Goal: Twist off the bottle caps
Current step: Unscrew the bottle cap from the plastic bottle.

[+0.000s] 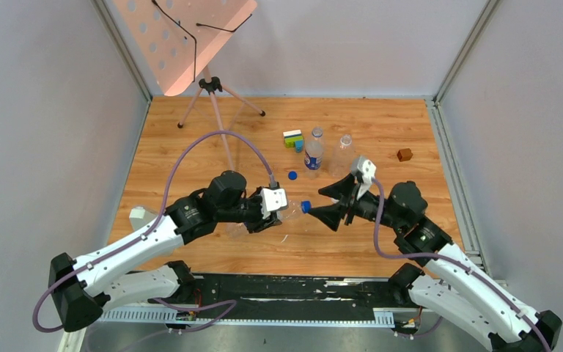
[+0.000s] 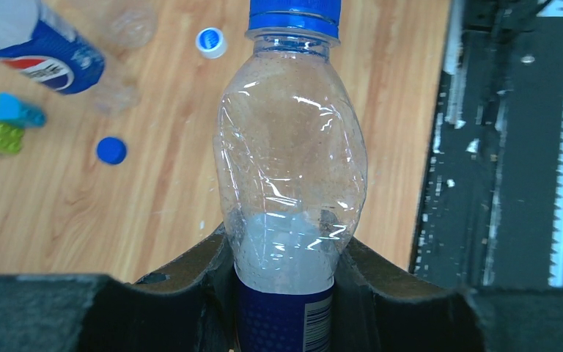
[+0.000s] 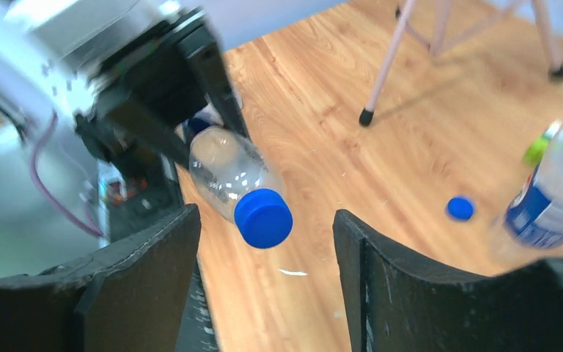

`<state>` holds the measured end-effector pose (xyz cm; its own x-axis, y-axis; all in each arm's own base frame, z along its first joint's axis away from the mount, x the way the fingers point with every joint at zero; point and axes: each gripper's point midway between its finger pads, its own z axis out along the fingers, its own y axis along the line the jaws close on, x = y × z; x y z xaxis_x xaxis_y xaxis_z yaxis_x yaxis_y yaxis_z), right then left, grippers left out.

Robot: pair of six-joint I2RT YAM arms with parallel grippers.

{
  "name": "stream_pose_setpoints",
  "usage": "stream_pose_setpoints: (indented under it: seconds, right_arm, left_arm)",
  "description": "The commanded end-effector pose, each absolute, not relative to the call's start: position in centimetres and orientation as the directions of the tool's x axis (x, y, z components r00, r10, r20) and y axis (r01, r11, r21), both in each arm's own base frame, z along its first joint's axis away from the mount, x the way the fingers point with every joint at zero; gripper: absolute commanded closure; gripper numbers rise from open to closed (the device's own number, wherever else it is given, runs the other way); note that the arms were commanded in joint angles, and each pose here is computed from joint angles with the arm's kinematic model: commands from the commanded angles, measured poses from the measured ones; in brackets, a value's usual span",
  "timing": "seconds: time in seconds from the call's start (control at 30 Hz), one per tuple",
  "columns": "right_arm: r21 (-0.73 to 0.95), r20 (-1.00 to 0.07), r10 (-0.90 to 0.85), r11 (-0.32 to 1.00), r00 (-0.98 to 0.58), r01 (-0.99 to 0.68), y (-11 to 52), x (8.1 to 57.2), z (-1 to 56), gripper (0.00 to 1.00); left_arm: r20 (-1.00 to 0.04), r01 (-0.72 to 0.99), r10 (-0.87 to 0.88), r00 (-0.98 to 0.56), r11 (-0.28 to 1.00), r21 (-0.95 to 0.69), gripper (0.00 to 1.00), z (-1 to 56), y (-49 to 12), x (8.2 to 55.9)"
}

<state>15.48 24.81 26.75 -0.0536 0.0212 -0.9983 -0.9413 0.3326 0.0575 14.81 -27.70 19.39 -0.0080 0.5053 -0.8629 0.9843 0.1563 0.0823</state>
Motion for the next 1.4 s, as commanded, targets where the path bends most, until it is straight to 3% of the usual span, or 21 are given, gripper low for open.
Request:
stream_pose_setpoints:
  seconds: [0.0,0.17,0.33,0.5,0.7,1.13,1.37]
  right_arm:
    - [0.577,-0.806,0.193,0.466,-0.560,-0.670,25.2,17.9,27.9,0.33]
    - [0.777,-0.598,0.211,0.391,-0.773,-0.494,26.9,17.3,27.8,0.37]
    - [0.831,-0.529,0.203,0.322,-0.824,-0.453,27.7,16.7,28.1,0.43]
    - [0.852,-0.515,0.215,0.239,-0.830,-0.466,28.3,16.3,29.3,0.46]
    - [0.860,-0.496,0.212,0.250,-0.842,-0.444,28.4,16.7,28.6,0.54]
    - [0.857,-0.500,0.246,0.279,-0.831,-0.433,28.6,18.0,27.8,0.57]
    - [0.821,-0.555,0.233,0.308,-0.798,-0.481,28.3,18.2,27.2,0.78]
  left_arm:
    - [-0.880,0.935,0.469,0.075,0.275,0.226,0.99,21.0,-27.1,17.4]
    - [-0.882,0.888,0.449,0.142,0.335,0.314,0.99,22.6,-26.4,18.1]
    - [-0.877,0.886,0.456,0.151,0.331,0.324,0.99,22.6,-26.2,17.9]
    - [-0.877,0.894,0.457,0.149,0.316,0.317,0.99,22.6,-26.4,17.6]
    - [-0.877,0.896,0.460,0.143,0.316,0.312,0.99,22.5,-26.3,17.5]
    - [-0.880,0.910,0.454,0.140,0.291,0.294,1.00,22.3,-26.7,17.0]
    - [-0.880,0.922,0.460,0.121,0.276,0.271,1.00,22.0,-26.9,16.7]
